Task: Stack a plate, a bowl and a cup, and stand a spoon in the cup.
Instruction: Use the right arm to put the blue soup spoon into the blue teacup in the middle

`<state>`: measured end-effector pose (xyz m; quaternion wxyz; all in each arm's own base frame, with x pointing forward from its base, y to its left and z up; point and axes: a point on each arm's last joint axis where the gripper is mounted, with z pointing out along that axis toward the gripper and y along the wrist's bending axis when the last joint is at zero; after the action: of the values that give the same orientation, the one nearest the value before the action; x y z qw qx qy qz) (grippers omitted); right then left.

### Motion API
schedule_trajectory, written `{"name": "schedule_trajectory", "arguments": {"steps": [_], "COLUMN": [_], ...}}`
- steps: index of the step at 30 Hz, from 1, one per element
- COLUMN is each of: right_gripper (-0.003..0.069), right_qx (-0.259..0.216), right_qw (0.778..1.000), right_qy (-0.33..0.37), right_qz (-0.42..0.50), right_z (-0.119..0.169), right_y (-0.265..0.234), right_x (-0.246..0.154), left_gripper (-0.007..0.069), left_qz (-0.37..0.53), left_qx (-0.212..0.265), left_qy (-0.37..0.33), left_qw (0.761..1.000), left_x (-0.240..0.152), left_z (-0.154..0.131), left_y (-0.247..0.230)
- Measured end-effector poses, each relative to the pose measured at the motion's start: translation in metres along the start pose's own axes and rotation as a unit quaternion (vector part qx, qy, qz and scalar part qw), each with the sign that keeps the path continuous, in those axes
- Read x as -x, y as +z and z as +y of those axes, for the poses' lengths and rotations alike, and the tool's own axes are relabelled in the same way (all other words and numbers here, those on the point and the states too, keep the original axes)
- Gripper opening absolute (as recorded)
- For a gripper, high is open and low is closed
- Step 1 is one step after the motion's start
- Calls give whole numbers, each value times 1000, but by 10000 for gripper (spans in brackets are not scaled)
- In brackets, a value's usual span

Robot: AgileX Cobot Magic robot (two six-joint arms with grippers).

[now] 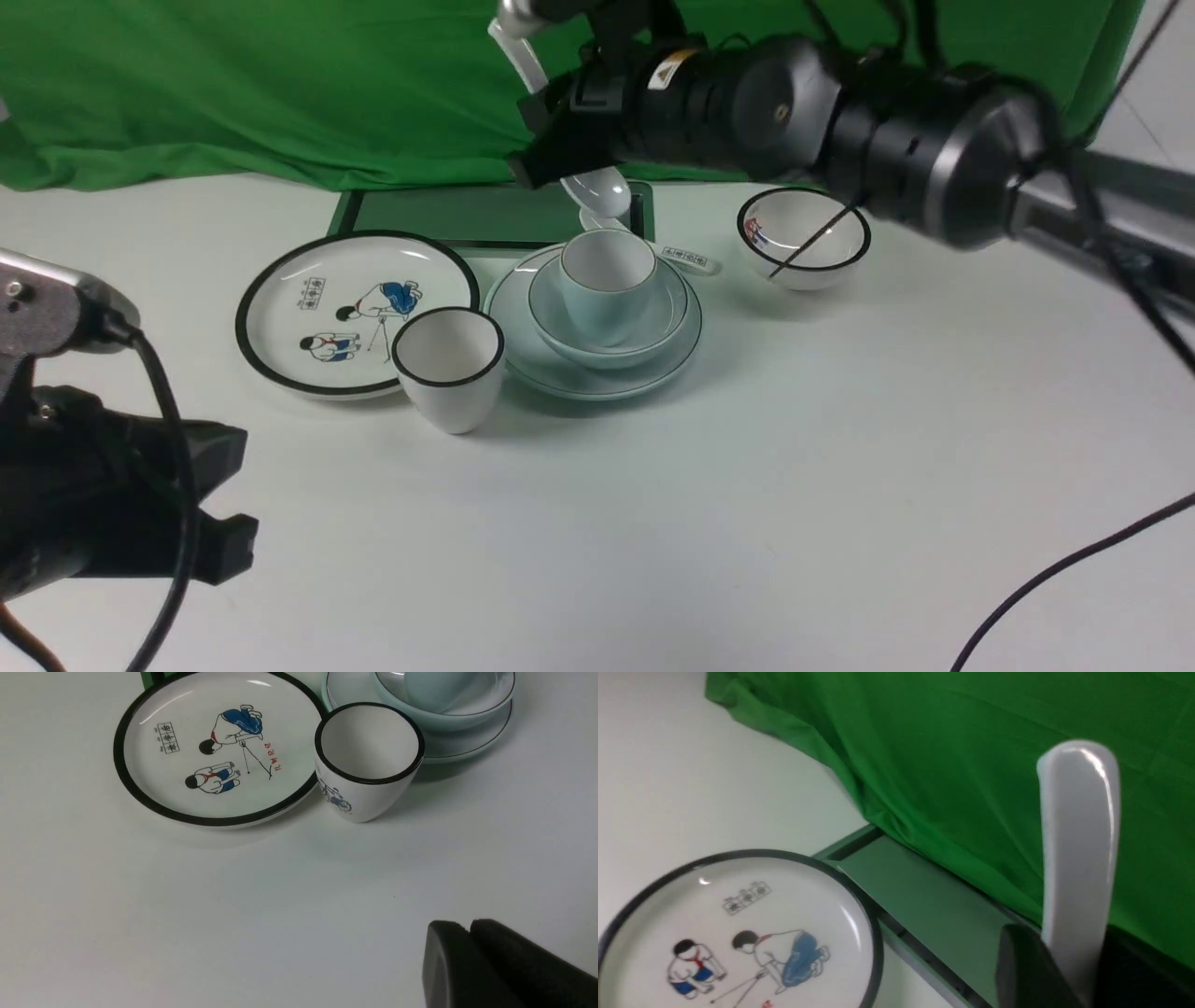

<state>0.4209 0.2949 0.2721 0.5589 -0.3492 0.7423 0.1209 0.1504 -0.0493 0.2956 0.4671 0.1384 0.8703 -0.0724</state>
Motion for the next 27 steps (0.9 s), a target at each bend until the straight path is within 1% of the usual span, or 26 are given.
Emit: {"name": "schedule_trajectory", "arguments": {"steps": [1,4,6,10,15,16,17,19,22,23,25,27], "right_gripper": [193,193,193,196,271,283,280,246,150,107,52,24], "right_qx": [-7,-6,-2,4,24,32,35,44,44,38,23,5], "right_qw": [1000,1000,999,999,997,997,997,996,995,994,992,991], "right_qy": [2,17,24,29,26,22,17,-2,-52,-70,-87,-90], "right_qz": [-2,20,32,40,64,69,72,75,79,81,86,100], "right_z": [0,4,5,6,6,6,4,2,-6,-10,-17,-23], "right_y": [6,22,27,27,19,13,7,-10,-46,-66,-99,-134], "right_x": [-7,-30,-39,-40,-37,-30,-25,-8,23,38,60,77], "left_gripper": [-8,-8,-8,-8,-8,-8,-8,-8,-8,-8,-8,-8], "left_qz": [1,4,5,6,-3,-26,-44,-95,-173,-204,-239,-270], "left_qx": [-1,-2,-3,-4,-4,-3,-2,0,3,4,6,7], "left_qy": [-2,-4,-5,-6,29,33,35,38,38,38,39,38], "left_qw": [1000,1000,1000,1000,1000,999,998,995,984,978,970,962], "left_x": [0,-1,-1,-1,-2,0,1,2,-1,-7,-17,-30], "left_z": [0,0,0,-1,-1,-1,0,0,0,0,0,0], "left_y": [0,0,0,0,-13,-24,-31,-50,-75,-80,-86,-86]}}
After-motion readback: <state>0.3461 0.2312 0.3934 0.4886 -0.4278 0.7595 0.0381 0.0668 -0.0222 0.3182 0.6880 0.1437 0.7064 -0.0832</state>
